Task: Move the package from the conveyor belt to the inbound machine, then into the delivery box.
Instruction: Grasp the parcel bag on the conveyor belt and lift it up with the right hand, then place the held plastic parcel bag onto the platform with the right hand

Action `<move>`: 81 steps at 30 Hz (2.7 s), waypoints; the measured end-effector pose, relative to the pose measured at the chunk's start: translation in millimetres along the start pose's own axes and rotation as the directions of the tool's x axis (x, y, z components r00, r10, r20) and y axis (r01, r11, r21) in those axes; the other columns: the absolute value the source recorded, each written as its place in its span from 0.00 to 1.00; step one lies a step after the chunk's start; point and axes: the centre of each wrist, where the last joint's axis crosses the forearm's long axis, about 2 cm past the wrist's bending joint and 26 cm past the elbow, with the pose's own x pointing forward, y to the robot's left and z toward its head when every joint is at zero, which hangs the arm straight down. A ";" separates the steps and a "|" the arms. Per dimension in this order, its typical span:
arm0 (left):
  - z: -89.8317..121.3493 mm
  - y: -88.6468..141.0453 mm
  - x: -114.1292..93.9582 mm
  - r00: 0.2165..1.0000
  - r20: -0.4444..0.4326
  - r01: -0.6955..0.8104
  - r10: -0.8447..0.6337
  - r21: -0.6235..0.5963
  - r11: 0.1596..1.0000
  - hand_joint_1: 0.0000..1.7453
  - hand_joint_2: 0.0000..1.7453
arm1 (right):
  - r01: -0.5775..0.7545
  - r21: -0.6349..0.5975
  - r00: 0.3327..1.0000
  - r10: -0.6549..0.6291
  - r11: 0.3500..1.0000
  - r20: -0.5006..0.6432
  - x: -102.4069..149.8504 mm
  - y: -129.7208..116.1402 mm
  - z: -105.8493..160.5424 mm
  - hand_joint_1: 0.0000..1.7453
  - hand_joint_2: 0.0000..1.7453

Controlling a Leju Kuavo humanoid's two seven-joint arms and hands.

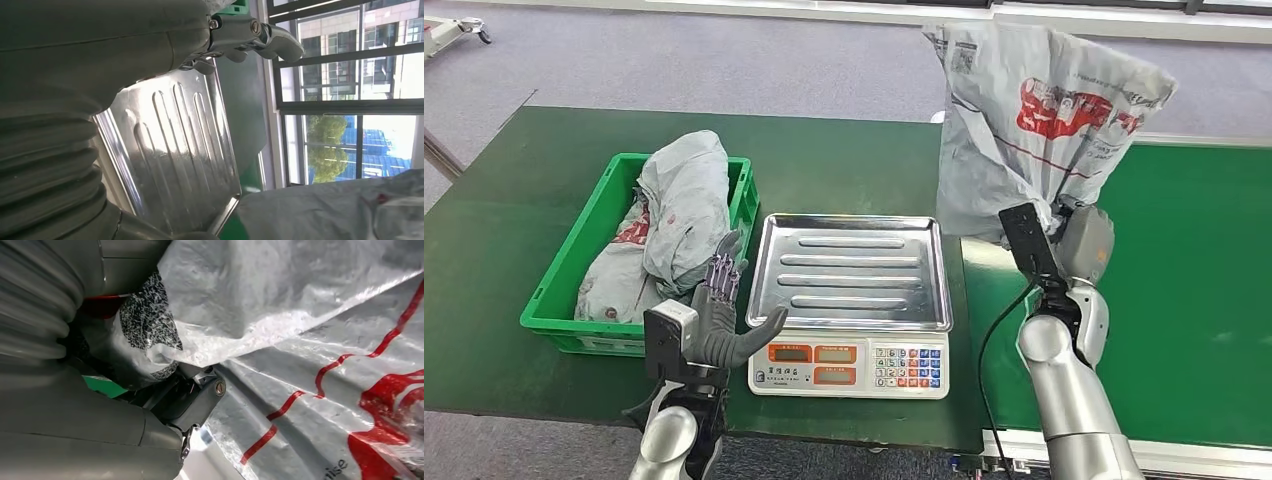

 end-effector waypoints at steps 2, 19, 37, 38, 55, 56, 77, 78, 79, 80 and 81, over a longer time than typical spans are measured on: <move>-0.3 0.1 0.2 1.000 0.000 0.001 -0.001 0.001 1.000 0.00 1.00 | 0.011 -0.008 1.000 -0.010 1.000 0.028 4.3 -1.6 -1.6 1.00 1.00; 9.2 0.2 -1.2 1.000 -0.011 0.007 -0.007 0.019 1.000 0.00 1.00 | 0.061 -0.005 0.990 -0.060 0.998 0.127 20.1 -2.4 -6.4 1.00 1.00; -2.2 12.3 4.6 0.999 0.015 0.031 -0.032 0.054 0.998 0.00 1.00 | 0.256 0.469 0.894 -0.392 0.845 0.217 109.2 81.4 76.1 1.00 1.00; -2.3 12.4 4.7 0.999 0.015 0.031 -0.032 0.054 0.998 0.00 1.00 | 0.255 0.474 0.893 -0.394 0.843 0.219 110.3 82.2 77.6 1.00 1.00; -2.6 12.8 4.8 0.999 0.015 0.031 -0.032 0.055 0.998 0.00 1.00 | 0.261 0.510 0.886 -0.413 0.819 0.209 116.7 87.0 91.4 0.76 1.00; -2.8 12.8 4.8 0.999 0.015 0.031 -0.032 0.054 0.998 0.00 1.00 | 0.262 0.511 0.887 -0.413 0.819 0.207 117.2 86.9 92.4 0.51 1.00; -4.0 13.4 1.7 0.998 0.020 0.050 -0.051 0.062 0.997 0.00 1.00 | 0.397 0.492 0.862 -0.499 0.774 0.090 100.5 74.0 87.4 0.00 1.00; -3.9 13.4 1.5 0.999 0.020 0.050 -0.051 0.062 0.997 0.00 1.00 | 0.398 0.489 0.862 -0.499 0.776 0.089 99.8 73.4 86.8 0.00 1.00; -3.8 13.4 1.4 0.999 0.019 0.050 -0.051 0.062 0.997 0.00 1.00 | 0.399 0.487 0.863 -0.498 0.777 0.089 99.1 72.9 86.3 0.00 1.00; -3.8 13.4 1.4 0.999 0.019 0.050 -0.051 0.062 0.997 0.00 1.00 | 0.401 0.486 0.862 -0.500 0.776 0.087 98.6 72.4 85.9 0.00 1.00; -3.8 13.4 1.4 0.999 0.019 0.050 -0.051 0.062 0.997 0.00 1.00 | 0.411 0.489 0.857 -0.509 0.769 0.081 98.1 72.0 85.6 0.00 1.00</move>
